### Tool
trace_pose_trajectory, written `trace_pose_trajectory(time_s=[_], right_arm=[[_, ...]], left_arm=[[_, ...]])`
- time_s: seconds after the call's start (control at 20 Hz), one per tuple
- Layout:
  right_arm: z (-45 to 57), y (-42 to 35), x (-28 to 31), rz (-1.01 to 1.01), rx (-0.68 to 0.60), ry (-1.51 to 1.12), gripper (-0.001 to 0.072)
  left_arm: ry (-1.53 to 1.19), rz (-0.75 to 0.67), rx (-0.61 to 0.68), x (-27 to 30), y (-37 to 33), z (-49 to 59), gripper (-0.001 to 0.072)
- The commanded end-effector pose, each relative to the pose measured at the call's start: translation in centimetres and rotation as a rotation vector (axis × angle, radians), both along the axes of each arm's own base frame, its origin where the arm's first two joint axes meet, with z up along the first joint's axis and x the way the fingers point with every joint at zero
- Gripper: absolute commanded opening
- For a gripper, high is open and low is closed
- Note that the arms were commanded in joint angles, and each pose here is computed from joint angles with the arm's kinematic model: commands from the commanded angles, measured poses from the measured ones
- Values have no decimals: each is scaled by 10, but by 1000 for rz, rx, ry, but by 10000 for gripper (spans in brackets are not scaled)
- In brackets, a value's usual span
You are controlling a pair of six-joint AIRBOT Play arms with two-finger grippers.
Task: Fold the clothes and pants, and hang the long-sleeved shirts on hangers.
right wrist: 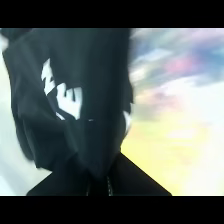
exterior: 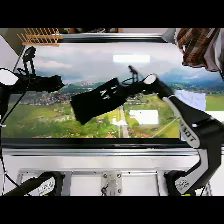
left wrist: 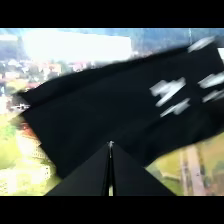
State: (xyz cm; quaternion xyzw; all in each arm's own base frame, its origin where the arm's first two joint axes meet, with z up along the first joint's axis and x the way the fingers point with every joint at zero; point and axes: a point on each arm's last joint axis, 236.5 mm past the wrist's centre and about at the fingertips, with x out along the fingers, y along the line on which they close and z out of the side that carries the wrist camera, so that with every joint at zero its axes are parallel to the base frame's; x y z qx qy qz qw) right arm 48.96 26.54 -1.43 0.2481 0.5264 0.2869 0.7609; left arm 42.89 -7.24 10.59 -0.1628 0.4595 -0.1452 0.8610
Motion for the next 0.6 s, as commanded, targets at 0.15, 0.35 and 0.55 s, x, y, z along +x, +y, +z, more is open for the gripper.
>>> trace_pose_trajectory(time_s=[0.15,0.35,0.55], right_arm=[[100,-295,37,-620,-275,-111,11],[137,-413,7,-922,-245,-110,11],[155,-457,-17,-1081,-287,-104,11]], left_arm=[[17,-10,-2,-4,-2,-2,8],[17,-10,-8,-4,-3,-1,8],[17,-9,-8,-4,-3,-1,8]])
